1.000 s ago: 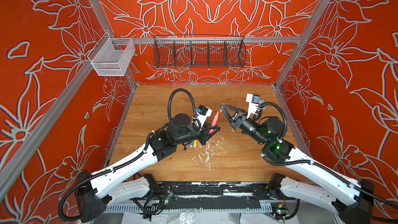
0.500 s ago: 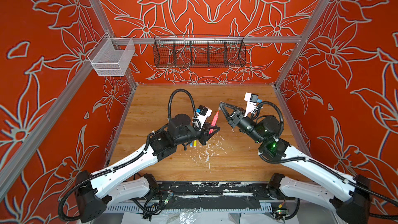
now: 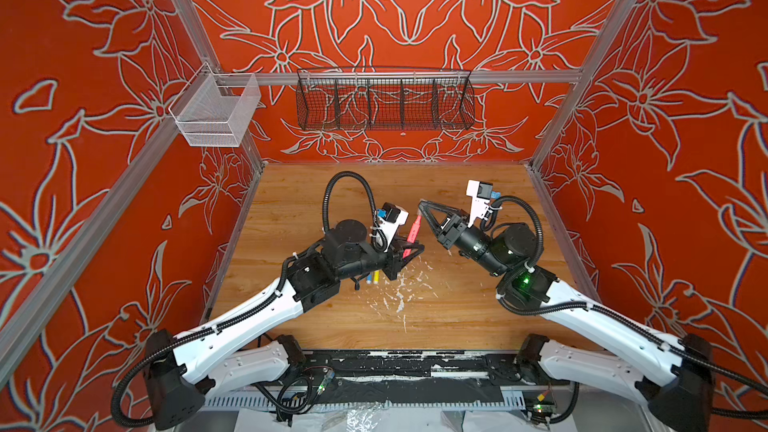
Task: Insert the pens into the pen caps
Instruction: 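Push the cap down onto the pink marker tip with the right gripper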
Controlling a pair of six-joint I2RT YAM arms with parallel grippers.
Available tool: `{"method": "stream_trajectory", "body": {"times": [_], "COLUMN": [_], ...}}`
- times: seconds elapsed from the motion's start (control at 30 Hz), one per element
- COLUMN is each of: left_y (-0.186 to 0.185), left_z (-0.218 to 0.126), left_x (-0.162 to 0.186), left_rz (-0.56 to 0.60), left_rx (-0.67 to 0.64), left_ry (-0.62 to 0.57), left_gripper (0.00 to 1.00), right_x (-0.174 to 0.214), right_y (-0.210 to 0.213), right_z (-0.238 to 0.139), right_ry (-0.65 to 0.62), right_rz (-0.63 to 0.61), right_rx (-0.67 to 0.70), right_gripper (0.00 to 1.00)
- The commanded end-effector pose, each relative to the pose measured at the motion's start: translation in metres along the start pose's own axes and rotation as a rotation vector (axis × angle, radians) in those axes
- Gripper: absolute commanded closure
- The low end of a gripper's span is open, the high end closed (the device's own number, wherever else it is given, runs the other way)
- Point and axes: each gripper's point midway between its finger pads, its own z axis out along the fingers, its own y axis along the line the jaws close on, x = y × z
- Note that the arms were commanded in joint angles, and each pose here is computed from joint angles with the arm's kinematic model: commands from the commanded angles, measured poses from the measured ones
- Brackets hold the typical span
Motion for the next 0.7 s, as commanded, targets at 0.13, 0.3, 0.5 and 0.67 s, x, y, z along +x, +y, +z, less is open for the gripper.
{"method": "stream_trajectory", "body": {"times": [0.13, 0.3, 0.5, 0.67], "left_y": [-0.004, -0.001, 0.003, 0.003], "left_z": [-0.005, -0.008, -0.008, -0.008], "left_x": [-0.005, -0.006, -0.005, -0.004], "left_rz": [0.015, 0.010, 0.004, 0.005], "left_rx": [0.006, -0.010, -0.027, -0.027], "left_ry": [-0.036, -0.055, -0.065, -0.067], "left_gripper": [1.00, 1.00, 1.00, 1.00], "right_x": [0.010, 0.030, 0.039, 0.039], "right_y": [0.014, 0.003, -0.001, 0.005], "right_z": [-0.006, -0.009, -0.019, -0.026], "right_ry": [0.028, 0.068, 0.071, 0.070], "right_rz": [0.023, 0.025, -0.001, -0.021], "right_rx": [-0.055, -0.034, -0.022, -0.039], "right_gripper": [1.00, 1.00, 0.84, 0.58]}}
